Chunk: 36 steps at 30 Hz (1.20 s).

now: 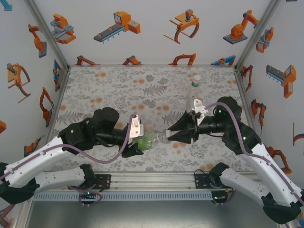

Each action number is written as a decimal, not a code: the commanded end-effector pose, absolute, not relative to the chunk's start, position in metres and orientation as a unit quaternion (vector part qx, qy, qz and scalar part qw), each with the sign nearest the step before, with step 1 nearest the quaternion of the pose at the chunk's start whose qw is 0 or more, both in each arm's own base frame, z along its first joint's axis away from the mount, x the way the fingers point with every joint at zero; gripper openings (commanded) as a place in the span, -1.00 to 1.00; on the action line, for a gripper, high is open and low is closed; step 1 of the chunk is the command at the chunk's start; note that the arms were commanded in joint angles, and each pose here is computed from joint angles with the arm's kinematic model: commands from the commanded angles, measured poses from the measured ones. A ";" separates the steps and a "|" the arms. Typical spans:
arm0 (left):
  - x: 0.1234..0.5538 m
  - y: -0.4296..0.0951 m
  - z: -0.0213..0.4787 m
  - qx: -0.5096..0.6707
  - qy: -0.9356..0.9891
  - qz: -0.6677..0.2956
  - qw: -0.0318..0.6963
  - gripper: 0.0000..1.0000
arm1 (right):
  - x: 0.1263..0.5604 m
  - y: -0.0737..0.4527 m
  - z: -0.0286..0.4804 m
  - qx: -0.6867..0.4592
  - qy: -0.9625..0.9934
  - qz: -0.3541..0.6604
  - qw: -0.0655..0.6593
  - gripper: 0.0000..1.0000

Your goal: Screw on the bottle caps

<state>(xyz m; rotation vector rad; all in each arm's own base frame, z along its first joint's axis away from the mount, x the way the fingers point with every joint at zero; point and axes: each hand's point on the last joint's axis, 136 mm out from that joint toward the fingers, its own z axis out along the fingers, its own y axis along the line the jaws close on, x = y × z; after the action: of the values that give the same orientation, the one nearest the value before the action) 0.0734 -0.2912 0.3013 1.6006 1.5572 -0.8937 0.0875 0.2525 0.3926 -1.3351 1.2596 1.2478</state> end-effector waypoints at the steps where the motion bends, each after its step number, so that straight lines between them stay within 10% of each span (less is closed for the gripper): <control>1: 0.073 -0.294 0.313 0.627 0.591 -0.346 0.372 -1.00 | 0.076 0.253 0.409 -0.562 0.459 0.509 0.464 -1.00; 36: 0.057 -0.302 0.320 0.638 0.563 -0.390 0.350 -1.00 | 0.072 0.262 0.401 -0.585 0.454 0.491 0.458 -1.00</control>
<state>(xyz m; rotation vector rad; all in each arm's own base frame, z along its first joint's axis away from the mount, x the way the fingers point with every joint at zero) 0.0678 -0.2961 0.3005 1.6353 1.5578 -0.9383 0.0781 0.2629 0.3905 -1.4195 1.1916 1.2240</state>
